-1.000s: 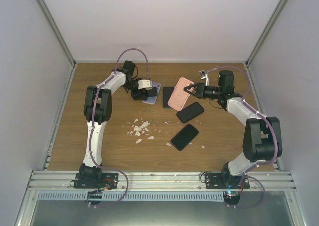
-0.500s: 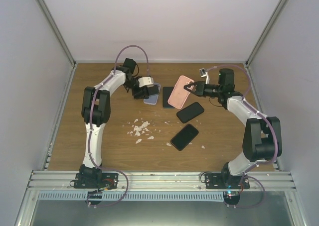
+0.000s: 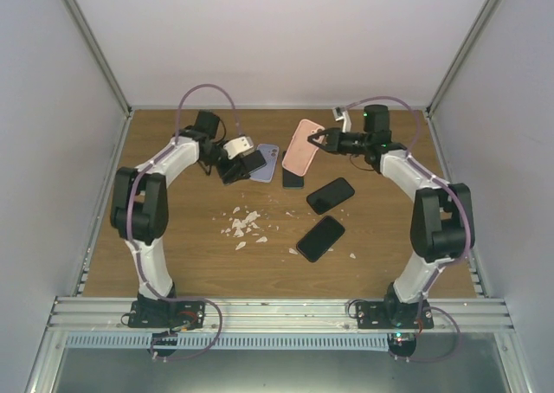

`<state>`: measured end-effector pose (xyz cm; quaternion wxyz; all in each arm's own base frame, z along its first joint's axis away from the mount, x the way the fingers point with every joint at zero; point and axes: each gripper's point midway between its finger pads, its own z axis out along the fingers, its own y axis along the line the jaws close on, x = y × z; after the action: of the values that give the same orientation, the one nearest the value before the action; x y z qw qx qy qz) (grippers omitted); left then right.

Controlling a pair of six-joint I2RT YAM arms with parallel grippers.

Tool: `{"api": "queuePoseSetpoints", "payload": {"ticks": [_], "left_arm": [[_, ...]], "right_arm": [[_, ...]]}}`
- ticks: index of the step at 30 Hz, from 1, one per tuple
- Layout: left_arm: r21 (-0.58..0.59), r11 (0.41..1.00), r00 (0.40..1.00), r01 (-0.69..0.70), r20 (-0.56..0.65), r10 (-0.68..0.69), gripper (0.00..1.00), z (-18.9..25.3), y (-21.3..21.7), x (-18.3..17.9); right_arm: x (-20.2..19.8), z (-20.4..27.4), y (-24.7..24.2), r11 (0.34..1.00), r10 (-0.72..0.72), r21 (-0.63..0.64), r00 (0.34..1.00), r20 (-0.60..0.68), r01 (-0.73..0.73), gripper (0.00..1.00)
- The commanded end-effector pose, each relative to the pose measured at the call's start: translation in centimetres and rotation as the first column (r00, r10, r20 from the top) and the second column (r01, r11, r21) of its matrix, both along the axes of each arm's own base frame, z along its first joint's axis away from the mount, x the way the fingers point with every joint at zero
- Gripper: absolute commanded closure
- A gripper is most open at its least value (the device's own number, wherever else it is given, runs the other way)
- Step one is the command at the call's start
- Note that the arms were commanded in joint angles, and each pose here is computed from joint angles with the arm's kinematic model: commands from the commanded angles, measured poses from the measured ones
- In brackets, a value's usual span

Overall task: Take the phone out of the phone case
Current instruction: Pick up the phone at the center of the board, then place the phone case at the center of the board.

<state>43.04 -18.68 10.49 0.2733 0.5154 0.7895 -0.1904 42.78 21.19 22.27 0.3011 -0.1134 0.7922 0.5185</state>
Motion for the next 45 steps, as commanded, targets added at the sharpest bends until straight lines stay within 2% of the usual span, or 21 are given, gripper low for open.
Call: {"api": "queuePoseSetpoints", "payload": {"ticks": [1, 6, 11, 23, 31, 37, 39, 42, 45], "left_arm": [[-0.091, 0.971, 0.973, -0.219, 0.051, 0.224, 0.63, 2.9, 3.2, 1.0], [-0.126, 0.919, 0.924, -0.372, 0.037, 0.380, 0.64, 3.9, 7.0, 0.0], [-0.160, 0.889, 0.893, -0.430, 0.066, 0.444, 0.64, 5.8, 8.6, -0.7], [-0.226, 0.851, 0.863, -0.474, 0.075, 0.500, 0.64, 7.9, 9.3, -1.2], [-0.233, 0.845, 0.860, -0.481, 0.065, 0.507, 0.64, 7.8, 9.4, -1.7], [-0.244, 0.843, 0.864, -0.479, 0.039, 0.502, 0.64, 7.5, 9.1, -2.1], [-0.247, 0.842, 0.864, -0.480, 0.032, 0.502, 0.64, 7.3, 9.1, -2.1], [-0.251, 0.839, 0.864, -0.482, 0.022, 0.503, 0.64, 7.2, 9.0, -2.2], [-0.253, 0.836, 0.861, -0.487, 0.022, 0.508, 0.64, 7.2, 9.0, -2.3]], "right_arm": [[1.6, -1.2, 2.8, 0.999, 0.008, -0.033, 1.000, -0.007, -0.009, 0.99], [2.8, -2.2, 7.0, 0.998, 0.054, -0.021, 0.998, -0.041, -0.055, 1.00], [3.6, -3.0, 11.8, 0.993, 0.116, -0.009, 0.993, -0.028, -0.116, 1.00], [4.4, -8.8, 19.9, 0.970, 0.240, -0.036, 0.970, -0.033, -0.241, 0.99], [5.3, -12.1, 21.8, 0.963, 0.254, -0.088, 0.967, -0.016, -0.255, 0.95], [6.3, -12.8, 21.5, 0.961, 0.237, -0.155, 0.971, 0.038, -0.228, 0.70], [6.7, -12.6, 21.4, 0.962, 0.231, -0.165, 0.971, 0.058, -0.219, 0.57], [7.1, -12.2, 21.4, 0.962, 0.228, -0.172, 0.971, 0.075, -0.213, 0.46], [7.5, -11.4, 21.2, 0.963, 0.221, -0.176, 0.971, 0.089, -0.203, 0.29]]}}
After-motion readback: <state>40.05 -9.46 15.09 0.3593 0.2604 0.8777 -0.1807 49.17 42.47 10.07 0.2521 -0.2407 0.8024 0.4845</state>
